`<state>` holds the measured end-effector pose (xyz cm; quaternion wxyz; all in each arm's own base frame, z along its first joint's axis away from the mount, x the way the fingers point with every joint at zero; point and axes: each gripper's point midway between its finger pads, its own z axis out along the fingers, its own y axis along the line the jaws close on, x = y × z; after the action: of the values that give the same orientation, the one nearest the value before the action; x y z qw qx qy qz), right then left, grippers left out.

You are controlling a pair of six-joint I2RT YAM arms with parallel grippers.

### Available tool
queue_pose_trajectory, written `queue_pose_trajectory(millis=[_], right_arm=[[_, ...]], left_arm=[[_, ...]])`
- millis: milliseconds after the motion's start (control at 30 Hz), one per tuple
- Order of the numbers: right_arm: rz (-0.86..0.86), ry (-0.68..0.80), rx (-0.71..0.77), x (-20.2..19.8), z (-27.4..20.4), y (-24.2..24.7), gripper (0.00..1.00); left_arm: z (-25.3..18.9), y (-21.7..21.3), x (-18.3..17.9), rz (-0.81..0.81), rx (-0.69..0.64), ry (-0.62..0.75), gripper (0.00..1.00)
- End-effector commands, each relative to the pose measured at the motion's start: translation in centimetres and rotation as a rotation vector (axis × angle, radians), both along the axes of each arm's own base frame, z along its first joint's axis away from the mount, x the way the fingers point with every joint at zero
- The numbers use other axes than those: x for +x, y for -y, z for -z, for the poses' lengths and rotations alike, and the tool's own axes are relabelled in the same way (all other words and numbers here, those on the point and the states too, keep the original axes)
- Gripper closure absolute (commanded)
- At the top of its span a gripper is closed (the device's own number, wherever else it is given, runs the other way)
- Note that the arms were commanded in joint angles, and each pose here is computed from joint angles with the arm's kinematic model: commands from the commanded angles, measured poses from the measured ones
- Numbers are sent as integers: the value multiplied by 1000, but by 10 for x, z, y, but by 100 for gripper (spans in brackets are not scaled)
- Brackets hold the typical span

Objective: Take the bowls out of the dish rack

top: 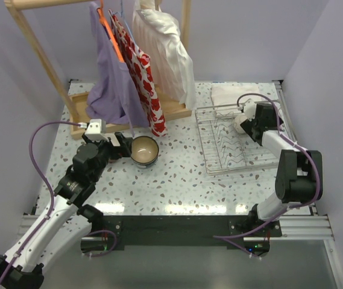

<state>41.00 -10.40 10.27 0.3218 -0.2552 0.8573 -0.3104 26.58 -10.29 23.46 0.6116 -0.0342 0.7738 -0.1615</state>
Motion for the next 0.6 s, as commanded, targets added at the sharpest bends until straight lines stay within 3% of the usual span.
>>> queue_pose_trajectory(millis=[0,567], right_arm=[[-32,39,-51,11,-4,3,1],[-98,-38,21,14,23,-14,1]], left_arm=[[-6,-4,3,-18,-7,33,2],[-2,-2,4,-13,1,21,2]])
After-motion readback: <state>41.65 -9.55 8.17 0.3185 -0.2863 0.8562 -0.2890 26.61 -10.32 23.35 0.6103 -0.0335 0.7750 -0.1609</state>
